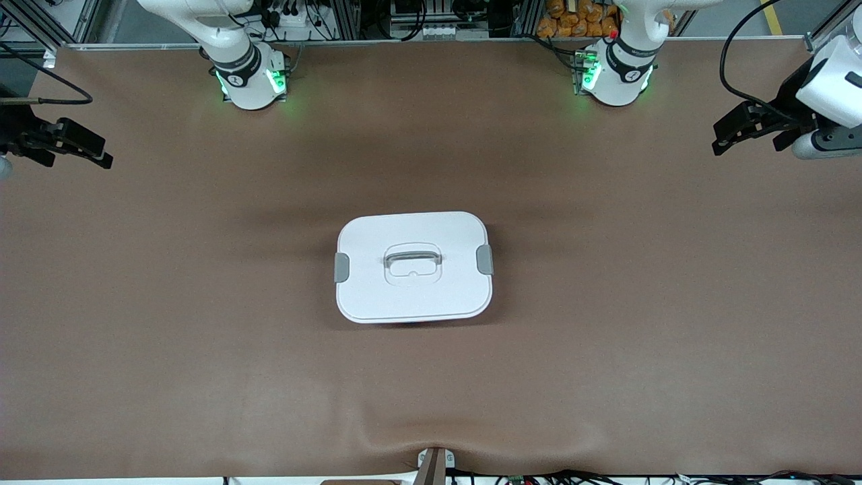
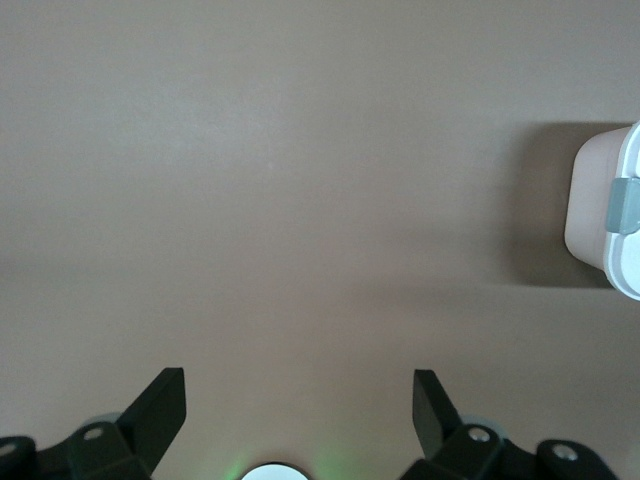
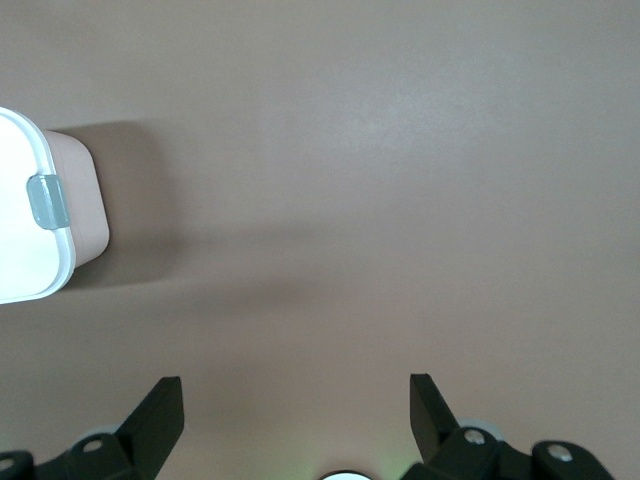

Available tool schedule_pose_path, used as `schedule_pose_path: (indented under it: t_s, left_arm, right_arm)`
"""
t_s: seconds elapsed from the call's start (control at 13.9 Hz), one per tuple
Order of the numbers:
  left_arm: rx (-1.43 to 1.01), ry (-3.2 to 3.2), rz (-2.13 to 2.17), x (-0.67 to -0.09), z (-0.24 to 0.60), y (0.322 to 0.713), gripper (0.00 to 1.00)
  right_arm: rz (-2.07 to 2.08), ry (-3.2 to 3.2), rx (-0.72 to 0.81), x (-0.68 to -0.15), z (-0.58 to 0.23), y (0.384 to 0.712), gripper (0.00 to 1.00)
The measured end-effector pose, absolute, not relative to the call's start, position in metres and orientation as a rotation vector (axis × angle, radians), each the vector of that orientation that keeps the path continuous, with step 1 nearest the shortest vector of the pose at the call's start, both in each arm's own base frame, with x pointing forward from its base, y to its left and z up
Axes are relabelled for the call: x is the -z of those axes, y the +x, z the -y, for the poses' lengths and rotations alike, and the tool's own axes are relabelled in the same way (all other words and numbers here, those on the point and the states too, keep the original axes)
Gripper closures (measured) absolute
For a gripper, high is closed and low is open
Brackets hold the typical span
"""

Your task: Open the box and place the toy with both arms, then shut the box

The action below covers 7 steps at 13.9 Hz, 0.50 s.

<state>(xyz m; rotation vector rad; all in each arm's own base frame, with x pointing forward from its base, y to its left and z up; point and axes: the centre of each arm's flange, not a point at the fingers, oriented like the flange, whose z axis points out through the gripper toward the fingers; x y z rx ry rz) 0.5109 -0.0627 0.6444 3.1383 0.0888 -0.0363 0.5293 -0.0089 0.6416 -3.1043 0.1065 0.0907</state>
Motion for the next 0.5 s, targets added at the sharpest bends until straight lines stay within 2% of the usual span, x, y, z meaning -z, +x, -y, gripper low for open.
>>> schedule_pose_path:
  t_s: [0.5]
  left_arm:
    - [0.012, 3.137, -0.086, -0.6514, 0.0637, 0.511, 0.0]
  right_arm:
    - [-0.107, -3.104, -0.092, -0.6415, 0.009, 0.5292, 0.0]
